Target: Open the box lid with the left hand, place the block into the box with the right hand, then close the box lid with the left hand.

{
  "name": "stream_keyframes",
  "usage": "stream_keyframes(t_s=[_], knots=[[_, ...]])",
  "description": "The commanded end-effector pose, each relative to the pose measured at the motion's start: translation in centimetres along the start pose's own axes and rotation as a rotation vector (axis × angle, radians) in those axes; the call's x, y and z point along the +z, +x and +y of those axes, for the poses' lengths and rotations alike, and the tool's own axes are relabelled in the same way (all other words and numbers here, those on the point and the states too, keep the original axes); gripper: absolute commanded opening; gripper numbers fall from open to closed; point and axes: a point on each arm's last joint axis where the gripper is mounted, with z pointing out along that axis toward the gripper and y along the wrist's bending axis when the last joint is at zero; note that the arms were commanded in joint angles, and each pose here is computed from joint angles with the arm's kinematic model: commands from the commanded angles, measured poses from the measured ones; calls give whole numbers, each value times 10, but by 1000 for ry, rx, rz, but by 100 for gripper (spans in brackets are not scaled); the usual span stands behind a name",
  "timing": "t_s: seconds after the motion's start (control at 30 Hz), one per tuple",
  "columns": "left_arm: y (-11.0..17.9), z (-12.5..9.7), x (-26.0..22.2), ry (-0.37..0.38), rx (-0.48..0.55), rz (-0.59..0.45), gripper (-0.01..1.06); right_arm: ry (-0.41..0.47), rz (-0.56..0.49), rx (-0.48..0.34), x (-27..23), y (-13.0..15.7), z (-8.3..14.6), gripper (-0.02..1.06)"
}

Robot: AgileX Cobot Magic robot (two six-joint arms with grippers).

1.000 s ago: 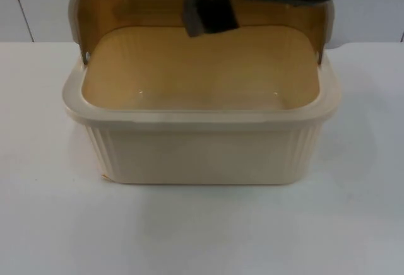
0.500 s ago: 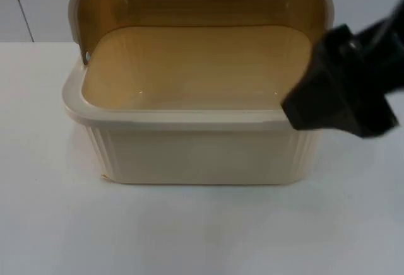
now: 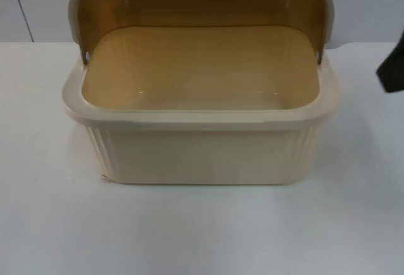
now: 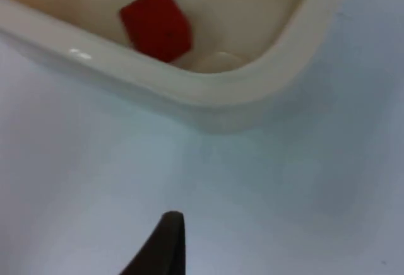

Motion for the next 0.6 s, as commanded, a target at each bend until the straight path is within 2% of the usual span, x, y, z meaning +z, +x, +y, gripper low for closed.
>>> stream_keyframes(t_s=[0.0, 0.13, 0.17, 0.3, 0.47, 0.57], knots=[[1, 0, 0, 0, 12, 1, 0, -15, 10, 33, -1, 1, -15, 105], [1, 0, 0, 0, 12, 1, 0, -17, 39, 133, -2, 4, -50, 105], [1, 0, 0, 0, 12, 1, 0, -17, 39, 133, -2, 4, -50, 105], [1, 0, 0, 0, 12, 1, 0, 21, 57, 243, -7, 12, -89, 105], [1, -1, 0, 1, 16, 1, 0, 13, 77, 302, -13, 21, -109, 105], [1, -1, 0, 1, 16, 1, 0, 21, 55, 312, -18, 22, -111, 105]])
